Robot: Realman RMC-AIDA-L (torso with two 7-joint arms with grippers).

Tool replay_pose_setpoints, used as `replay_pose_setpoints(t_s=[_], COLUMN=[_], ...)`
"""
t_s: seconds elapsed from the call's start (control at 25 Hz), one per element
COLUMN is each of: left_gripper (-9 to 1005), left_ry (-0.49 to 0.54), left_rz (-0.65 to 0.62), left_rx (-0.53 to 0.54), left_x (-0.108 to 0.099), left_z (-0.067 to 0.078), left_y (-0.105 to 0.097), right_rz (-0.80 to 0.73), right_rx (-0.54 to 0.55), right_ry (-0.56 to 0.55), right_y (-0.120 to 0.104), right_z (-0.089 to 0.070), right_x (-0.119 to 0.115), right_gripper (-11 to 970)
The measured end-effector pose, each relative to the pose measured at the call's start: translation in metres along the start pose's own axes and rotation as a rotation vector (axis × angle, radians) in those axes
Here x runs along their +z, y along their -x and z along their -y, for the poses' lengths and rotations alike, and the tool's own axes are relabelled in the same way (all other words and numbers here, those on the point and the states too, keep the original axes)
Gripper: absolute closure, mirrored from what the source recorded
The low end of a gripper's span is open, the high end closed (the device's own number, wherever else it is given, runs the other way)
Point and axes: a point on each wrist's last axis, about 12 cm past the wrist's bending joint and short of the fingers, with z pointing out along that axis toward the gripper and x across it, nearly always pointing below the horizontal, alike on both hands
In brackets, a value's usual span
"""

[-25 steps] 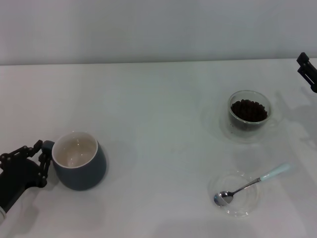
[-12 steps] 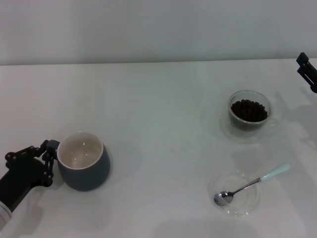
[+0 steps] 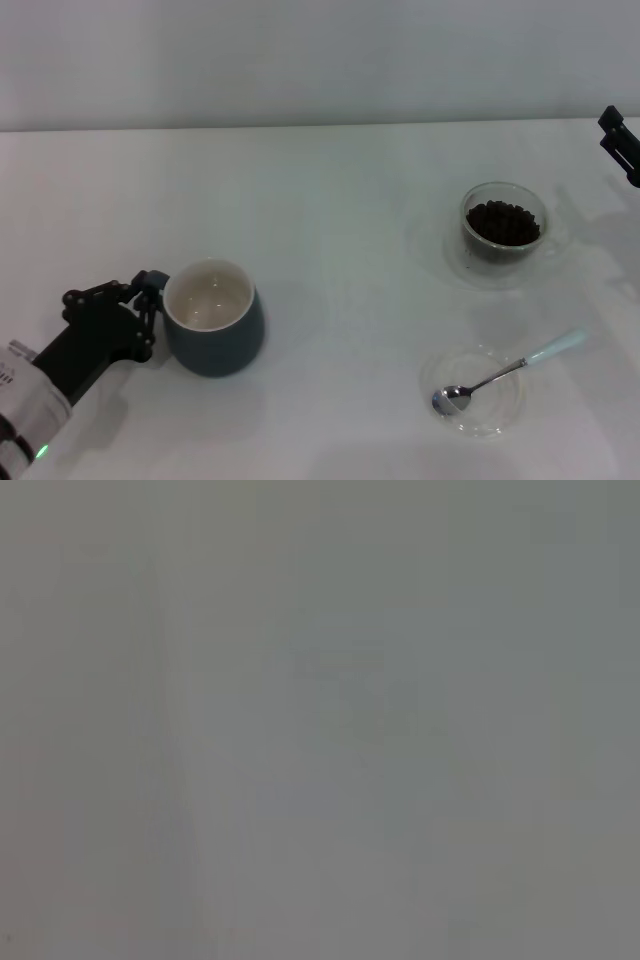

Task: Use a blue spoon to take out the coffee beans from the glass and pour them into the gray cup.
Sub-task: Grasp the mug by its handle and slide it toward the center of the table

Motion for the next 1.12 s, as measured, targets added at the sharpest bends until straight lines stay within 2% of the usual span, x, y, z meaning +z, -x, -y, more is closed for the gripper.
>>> replay_pose_setpoints(t_s=[0.28, 0.6, 1.12], left_gripper=[916, 913, 907], left_ry=[-0.034, -0.123, -0.111], left_rz=[0.012, 0.014, 0.0], left_rx=[0.005, 0.028, 0.011], left_x=[0.01, 0.017, 0.011], left_z=[0.007, 0.022, 0.024], left_y=[0.007, 0.011, 0.005], right_rz=[0.0, 0.002, 0.001], right_rx=[0.001, 0.003, 0.003], right_ry=[0.001, 0.002, -0.001], right_y=[0.0, 0.0, 0.0], right_z=[-0.001, -0.001, 0.0], right_x=[0.0, 0.001, 0.0], right_gripper=[105, 105, 106])
